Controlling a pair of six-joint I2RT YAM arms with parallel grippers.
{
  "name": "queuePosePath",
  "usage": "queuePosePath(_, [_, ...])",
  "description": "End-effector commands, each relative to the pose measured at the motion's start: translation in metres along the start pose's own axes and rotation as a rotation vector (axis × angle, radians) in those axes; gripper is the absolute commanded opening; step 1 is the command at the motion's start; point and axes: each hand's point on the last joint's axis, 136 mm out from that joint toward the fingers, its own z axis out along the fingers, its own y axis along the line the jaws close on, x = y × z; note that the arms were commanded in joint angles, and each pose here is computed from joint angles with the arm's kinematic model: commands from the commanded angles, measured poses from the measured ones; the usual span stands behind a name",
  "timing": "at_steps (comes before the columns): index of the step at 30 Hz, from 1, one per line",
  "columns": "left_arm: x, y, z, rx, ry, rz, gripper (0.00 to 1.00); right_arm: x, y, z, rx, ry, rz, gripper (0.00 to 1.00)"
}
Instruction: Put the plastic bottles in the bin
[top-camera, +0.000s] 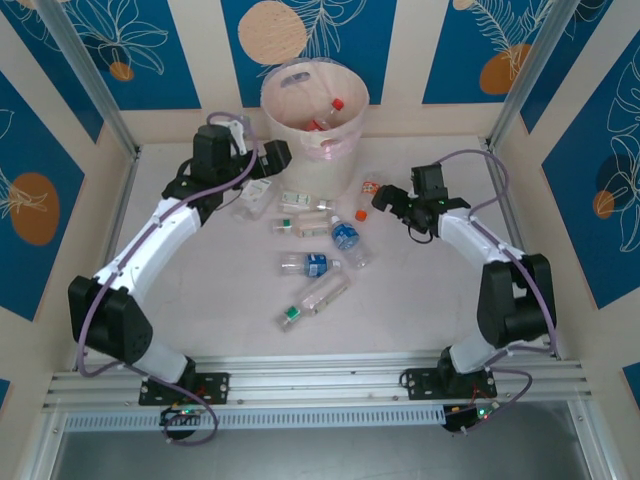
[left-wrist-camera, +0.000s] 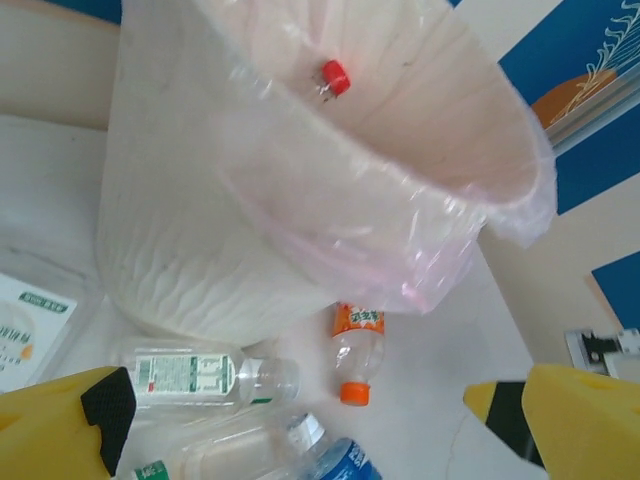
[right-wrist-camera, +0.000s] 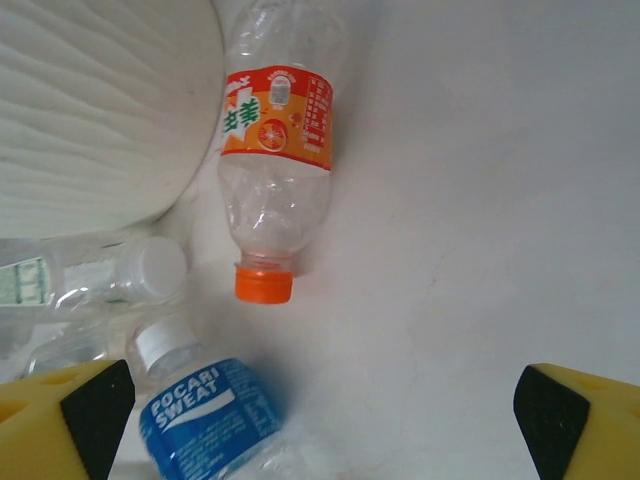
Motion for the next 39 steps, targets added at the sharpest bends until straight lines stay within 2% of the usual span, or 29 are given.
queuePosePath(1, [-0.001,0.005,-0.011,0.002,-0.062,0.000,1.00,-0.013,0.015,0.008,-0.028,-0.006,0.008,1.00])
queuePosePath(5, [0.021,0.032,-0.015,-0.064,-0.040,-0.026,1.00,-0.022,0.018,0.029,-0.006,0.016,0.018,1.00])
queuePosePath(11, [0.042,0.048,-0.019,-0.029,-0.033,-0.070,1.00,-0.028,0.027,0.063,-0.004,0.059,0.022,0.99])
queuePosePath(17, [0.049,0.058,-0.033,-0.025,-0.046,-0.076,1.00,-0.033,0.037,0.093,0.011,0.093,-0.012,0.97])
queuePosePath(23, [0.048,0.069,-0.045,-0.061,-0.081,-0.069,1.00,-0.036,0.027,0.123,0.113,0.149,-0.005,0.92])
queuePosePath(28, [0.047,0.072,-0.042,-0.053,-0.089,-0.073,1.00,-0.035,0.021,0.135,0.176,0.141,-0.019,0.90])
queuePosePath(32, [0.050,0.076,-0.036,-0.048,-0.069,-0.086,1.00,-0.036,0.010,0.138,0.265,0.140,-0.048,0.82])
queuePosePath(36, [0.053,0.086,-0.033,-0.074,-0.063,-0.112,1.00,-0.032,0.008,0.141,0.272,0.155,-0.054,0.72])
queuePosePath(39, [0.054,0.085,-0.032,-0.053,-0.063,-0.106,1.00,-0.032,0.007,0.143,0.272,0.152,-0.067,0.68])
